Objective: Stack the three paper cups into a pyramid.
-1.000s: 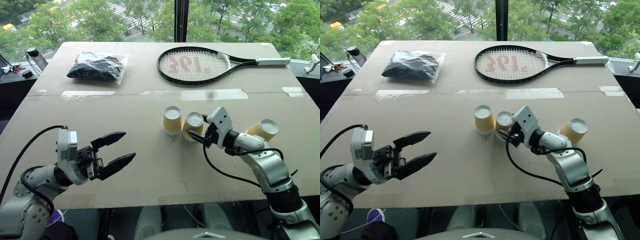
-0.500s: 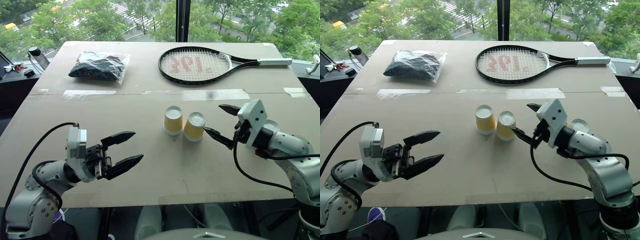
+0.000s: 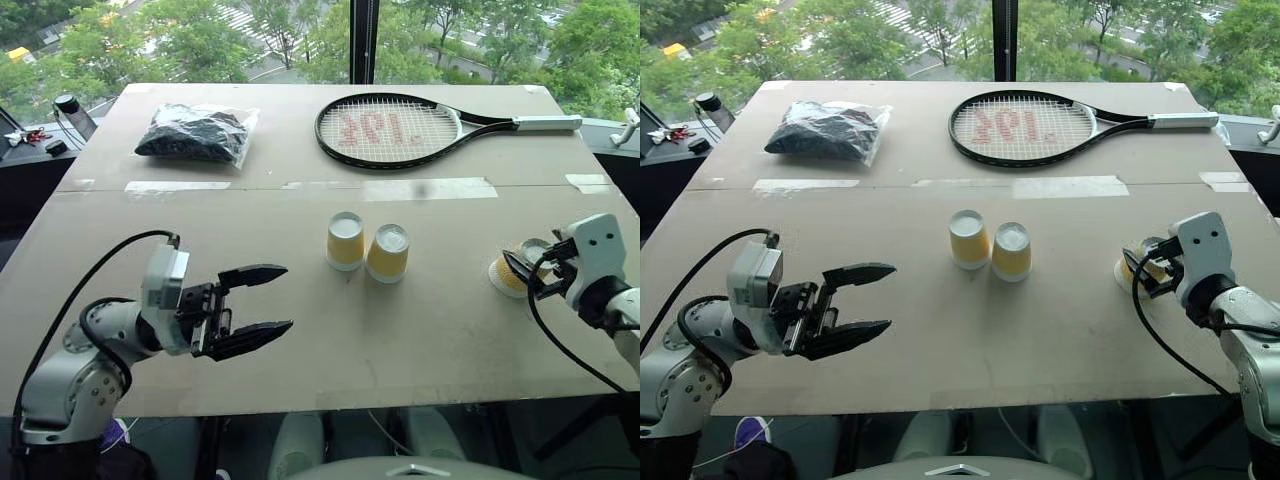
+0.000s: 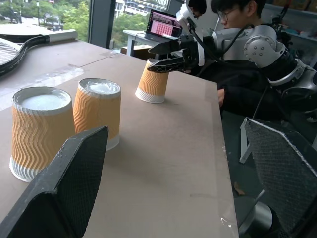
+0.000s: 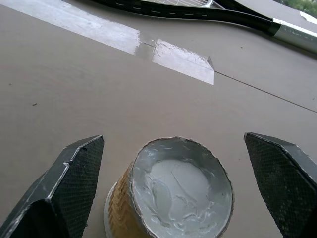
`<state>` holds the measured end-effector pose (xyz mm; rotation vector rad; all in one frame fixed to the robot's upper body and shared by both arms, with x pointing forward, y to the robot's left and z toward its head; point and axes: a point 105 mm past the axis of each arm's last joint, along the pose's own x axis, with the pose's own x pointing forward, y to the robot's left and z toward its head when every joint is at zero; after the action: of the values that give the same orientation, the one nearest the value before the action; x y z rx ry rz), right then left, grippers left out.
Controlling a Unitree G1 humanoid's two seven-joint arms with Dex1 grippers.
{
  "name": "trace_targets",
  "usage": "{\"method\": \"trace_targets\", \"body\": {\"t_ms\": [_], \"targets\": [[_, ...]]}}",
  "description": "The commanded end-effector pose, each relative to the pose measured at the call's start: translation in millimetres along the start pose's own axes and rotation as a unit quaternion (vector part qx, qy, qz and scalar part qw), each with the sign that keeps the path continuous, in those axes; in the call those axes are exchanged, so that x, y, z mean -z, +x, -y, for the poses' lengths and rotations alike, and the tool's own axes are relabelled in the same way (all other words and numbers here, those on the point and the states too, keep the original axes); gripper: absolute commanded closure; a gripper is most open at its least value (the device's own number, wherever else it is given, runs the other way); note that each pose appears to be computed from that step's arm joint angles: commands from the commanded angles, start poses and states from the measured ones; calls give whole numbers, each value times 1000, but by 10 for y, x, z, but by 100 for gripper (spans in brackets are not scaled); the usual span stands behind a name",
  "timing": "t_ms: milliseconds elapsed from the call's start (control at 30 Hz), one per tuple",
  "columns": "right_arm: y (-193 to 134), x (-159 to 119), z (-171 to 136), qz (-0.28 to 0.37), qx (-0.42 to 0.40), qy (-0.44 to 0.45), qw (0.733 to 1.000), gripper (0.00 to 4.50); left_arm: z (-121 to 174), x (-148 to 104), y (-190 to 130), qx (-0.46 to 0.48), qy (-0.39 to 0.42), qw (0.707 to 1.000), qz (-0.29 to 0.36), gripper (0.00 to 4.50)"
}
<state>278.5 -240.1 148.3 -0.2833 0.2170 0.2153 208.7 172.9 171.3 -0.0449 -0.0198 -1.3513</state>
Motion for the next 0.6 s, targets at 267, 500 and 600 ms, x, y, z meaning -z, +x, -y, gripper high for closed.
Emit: {"method": "trace_targets", "body": {"t_ms": [267,500,600], "targets": [[-47,131,196,-6,50,46,998,87,125,-124,130,50,30,998,-1,0],[-28,21,75,18,6,31,999,227,91,-112,121,38,27,999,4,0],[-13,-206,-40,58,-41,22,997,227,76,-100,113,28,22,999,7,0]]}}
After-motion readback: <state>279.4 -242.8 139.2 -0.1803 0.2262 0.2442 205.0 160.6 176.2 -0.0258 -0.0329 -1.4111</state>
